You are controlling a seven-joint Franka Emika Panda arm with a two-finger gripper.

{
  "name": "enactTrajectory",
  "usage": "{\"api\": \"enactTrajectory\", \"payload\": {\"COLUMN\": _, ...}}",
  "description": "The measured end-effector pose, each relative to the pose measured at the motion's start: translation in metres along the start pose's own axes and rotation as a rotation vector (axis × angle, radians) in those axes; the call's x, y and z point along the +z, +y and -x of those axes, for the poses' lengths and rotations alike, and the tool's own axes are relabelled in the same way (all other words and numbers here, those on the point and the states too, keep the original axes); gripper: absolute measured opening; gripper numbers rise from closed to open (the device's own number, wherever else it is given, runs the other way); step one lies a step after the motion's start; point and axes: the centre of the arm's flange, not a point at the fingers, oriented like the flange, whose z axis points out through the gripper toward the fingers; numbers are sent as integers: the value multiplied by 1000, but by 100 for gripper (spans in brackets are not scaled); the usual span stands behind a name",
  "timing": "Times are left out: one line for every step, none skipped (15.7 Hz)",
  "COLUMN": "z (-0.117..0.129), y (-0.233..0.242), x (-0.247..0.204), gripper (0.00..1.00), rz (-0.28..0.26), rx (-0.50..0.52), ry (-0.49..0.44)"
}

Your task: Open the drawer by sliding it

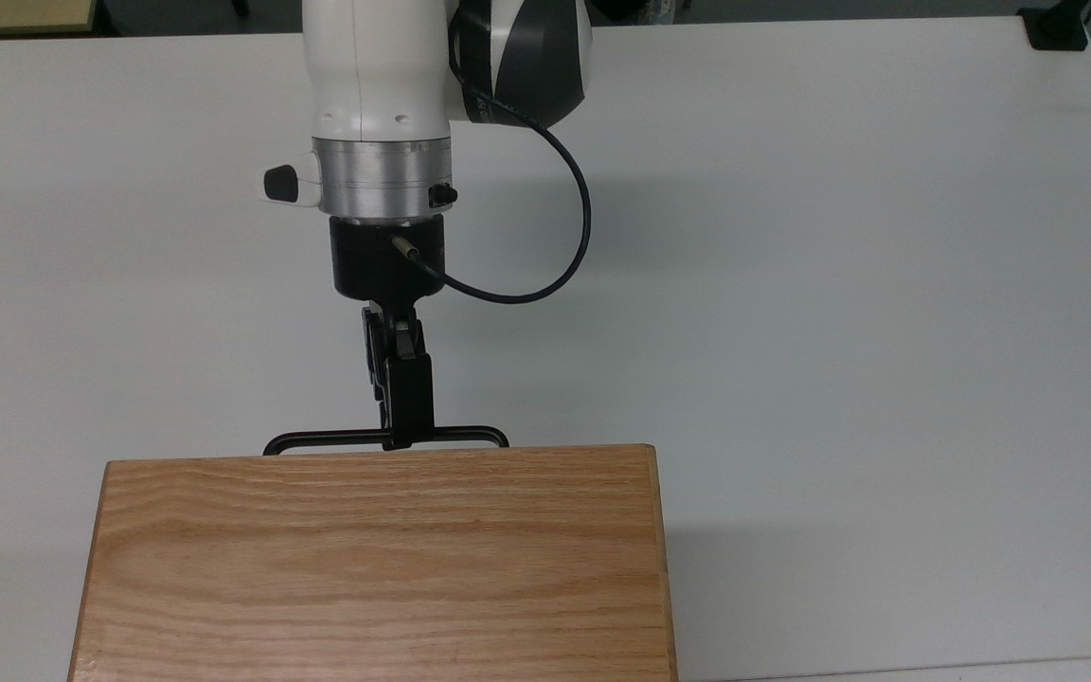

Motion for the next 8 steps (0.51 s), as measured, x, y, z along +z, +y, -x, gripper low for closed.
{"api": "enactTrajectory", "payload": {"z": 0, "y": 0, "x": -2, "gripper": 26, "rz": -1, "rx": -11, "ry": 0}}
{"api": "enactTrajectory", "payload": {"z": -1, "y": 0, "x": -6, "gripper": 26, "rz": -2, "rx": -19, "ry": 0}}
{"api": "enactTrajectory", "payload": {"z": -2, "y": 1, "x": -9, "gripper": 31, "rz": 1, "rx": -24, "ry": -2}}
{"api": "enactTrajectory", "payload": {"z": -2, "y": 2, "x": -14, "gripper": 36, "rz": 2, "rx": -25, "ry": -3}}
{"api": "enactTrajectory", "payload": {"z": -3, "y": 1, "x": -19, "gripper": 36, "rz": 2, "rx": -24, "ry": -4}}
{"api": "enactTrajectory", "payload": {"z": -4, "y": 0, "x": -24, "gripper": 38, "rz": 4, "rx": -23, "ry": -6}}
{"api": "enactTrajectory", "payload": {"z": -7, "y": -4, "x": -31, "gripper": 38, "rz": -7, "rx": -21, "ry": -2}}
{"api": "enactTrajectory", "payload": {"z": -11, "y": -8, "x": -39, "gripper": 39, "rz": -19, "rx": -19, "ry": 3}}
